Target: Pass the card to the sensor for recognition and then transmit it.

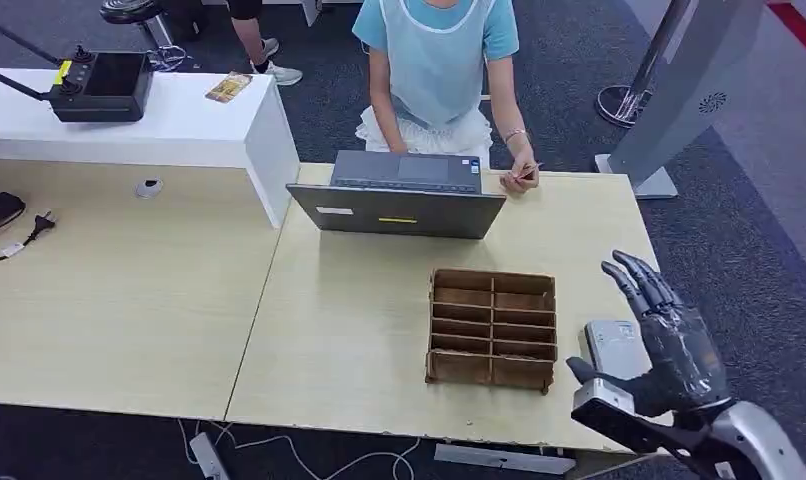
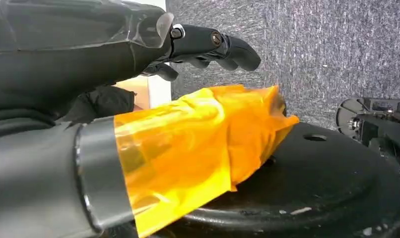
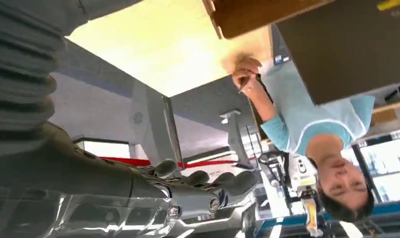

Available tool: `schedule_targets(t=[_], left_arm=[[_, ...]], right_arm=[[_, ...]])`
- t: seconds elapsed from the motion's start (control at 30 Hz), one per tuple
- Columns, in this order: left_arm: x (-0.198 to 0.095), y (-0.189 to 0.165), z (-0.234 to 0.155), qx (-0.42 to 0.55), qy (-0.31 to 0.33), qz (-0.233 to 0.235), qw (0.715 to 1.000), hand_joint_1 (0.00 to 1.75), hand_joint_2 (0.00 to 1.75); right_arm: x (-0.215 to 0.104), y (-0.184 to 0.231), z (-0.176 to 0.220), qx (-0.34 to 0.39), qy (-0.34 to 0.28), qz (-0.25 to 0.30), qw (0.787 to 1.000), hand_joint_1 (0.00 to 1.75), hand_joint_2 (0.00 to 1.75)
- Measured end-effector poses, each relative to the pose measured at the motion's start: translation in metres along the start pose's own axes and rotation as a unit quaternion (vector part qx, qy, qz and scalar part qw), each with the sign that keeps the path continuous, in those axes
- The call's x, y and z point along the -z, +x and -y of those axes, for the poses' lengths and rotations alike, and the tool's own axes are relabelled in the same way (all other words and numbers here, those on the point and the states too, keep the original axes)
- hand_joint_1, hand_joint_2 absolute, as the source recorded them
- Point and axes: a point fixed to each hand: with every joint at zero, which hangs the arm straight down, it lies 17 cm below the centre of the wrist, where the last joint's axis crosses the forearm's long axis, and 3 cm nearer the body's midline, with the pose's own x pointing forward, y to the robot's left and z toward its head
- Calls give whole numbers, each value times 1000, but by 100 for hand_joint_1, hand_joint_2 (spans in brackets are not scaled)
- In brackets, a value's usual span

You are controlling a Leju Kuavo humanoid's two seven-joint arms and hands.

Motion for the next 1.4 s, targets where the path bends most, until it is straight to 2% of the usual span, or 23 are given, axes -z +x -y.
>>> schedule_targets(t=[0.17,0.8,1.4], left_arm=[[0,0,0,4,-1,-2,1000,0,0],[0,0,0,7,-2,-7,1000,0,0],[0,-1,1,11,-3,-9,1000,0,0]], right_arm=[[-2,1,-11,-12,32,9,999,0,175],[22,-6,-38,-107,55,-16,993,0,175],[11,-1,-69,-97,90,-26,991,0,175]])
